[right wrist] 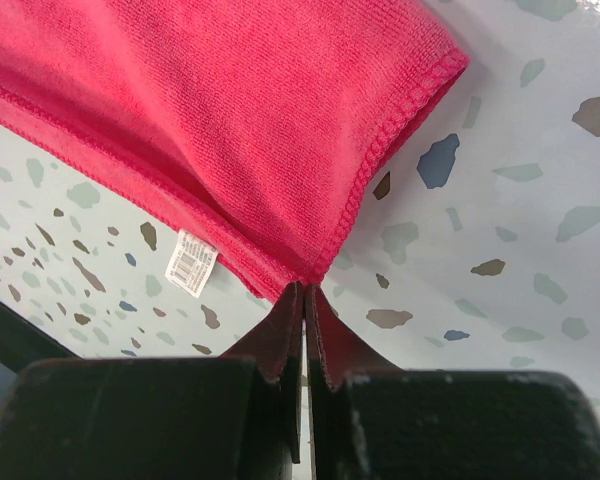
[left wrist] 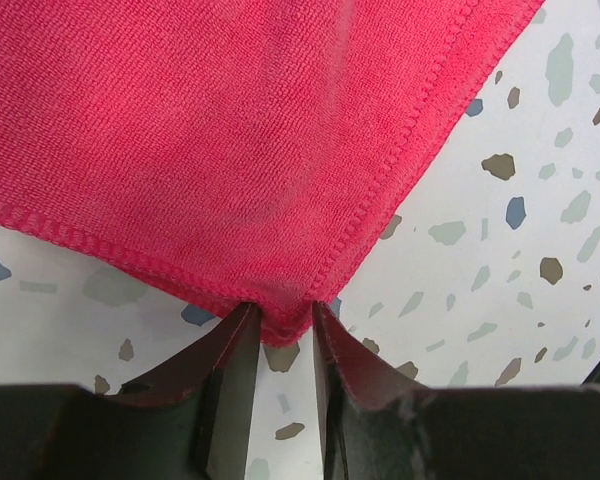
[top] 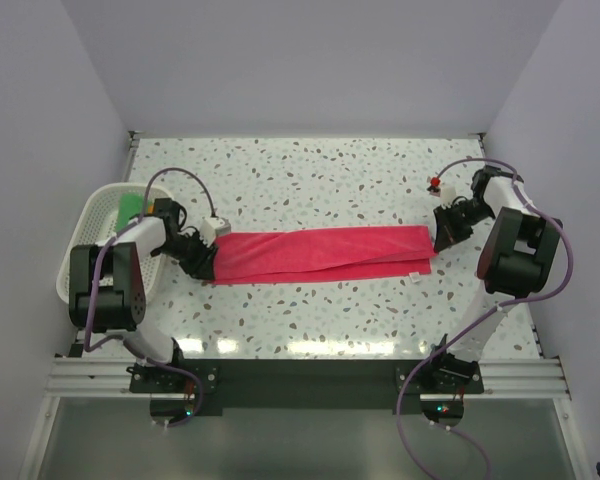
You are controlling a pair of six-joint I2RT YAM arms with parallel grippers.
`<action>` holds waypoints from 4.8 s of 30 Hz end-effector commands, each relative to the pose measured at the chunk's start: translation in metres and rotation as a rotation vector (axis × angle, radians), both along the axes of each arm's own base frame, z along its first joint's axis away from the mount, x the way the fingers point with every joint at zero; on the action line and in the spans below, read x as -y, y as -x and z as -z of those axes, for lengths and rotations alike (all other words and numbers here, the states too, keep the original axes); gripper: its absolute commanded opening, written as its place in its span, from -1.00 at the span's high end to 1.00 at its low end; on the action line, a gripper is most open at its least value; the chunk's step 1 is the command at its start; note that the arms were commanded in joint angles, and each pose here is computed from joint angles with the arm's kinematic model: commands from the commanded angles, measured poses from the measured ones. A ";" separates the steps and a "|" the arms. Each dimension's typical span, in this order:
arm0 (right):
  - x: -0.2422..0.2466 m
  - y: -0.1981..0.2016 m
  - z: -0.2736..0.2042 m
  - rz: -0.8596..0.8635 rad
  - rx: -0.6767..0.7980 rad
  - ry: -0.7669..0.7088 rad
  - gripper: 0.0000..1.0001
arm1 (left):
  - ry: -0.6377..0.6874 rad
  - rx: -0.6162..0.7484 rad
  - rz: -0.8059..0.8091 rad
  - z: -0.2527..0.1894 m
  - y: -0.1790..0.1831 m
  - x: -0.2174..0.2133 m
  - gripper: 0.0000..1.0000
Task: Roll the towels
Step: Fold the towel
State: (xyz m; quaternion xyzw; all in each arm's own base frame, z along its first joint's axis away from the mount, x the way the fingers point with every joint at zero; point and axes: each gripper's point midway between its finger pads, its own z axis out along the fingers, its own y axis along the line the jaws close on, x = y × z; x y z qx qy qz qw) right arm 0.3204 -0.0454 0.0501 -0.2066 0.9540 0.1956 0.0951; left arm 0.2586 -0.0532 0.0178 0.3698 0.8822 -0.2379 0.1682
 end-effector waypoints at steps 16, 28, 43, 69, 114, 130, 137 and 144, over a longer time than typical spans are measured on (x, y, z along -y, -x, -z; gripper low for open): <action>-0.001 -0.005 -0.016 -0.010 0.038 -0.007 1.00 | 0.029 0.065 -0.021 -0.029 -0.018 -0.008 1.00; -0.001 -0.004 -0.023 -0.022 0.042 -0.014 1.00 | 0.026 0.079 0.014 -0.038 -0.011 -0.011 1.00; -0.003 0.006 -0.032 -0.068 0.049 -0.018 1.00 | 0.096 0.063 0.042 -0.057 0.005 -0.011 1.00; -0.019 0.001 -0.039 -0.086 0.069 -0.113 0.04 | 0.101 0.070 -0.034 -0.050 -0.019 -0.020 0.18; -0.013 -0.086 0.034 0.115 0.174 0.093 1.00 | -0.060 0.215 -0.152 -0.015 -0.139 -0.019 1.00; -0.005 -0.108 0.022 0.145 0.238 0.151 1.00 | -0.054 0.283 -0.214 -0.020 -0.180 -0.023 1.00; 0.020 -0.104 0.023 0.159 0.262 0.293 1.00 | -0.088 0.313 -0.290 -0.019 -0.206 -0.032 1.00; 0.021 -0.117 0.020 0.188 0.281 0.281 1.00 | -0.121 0.381 -0.347 -0.024 -0.214 -0.043 1.00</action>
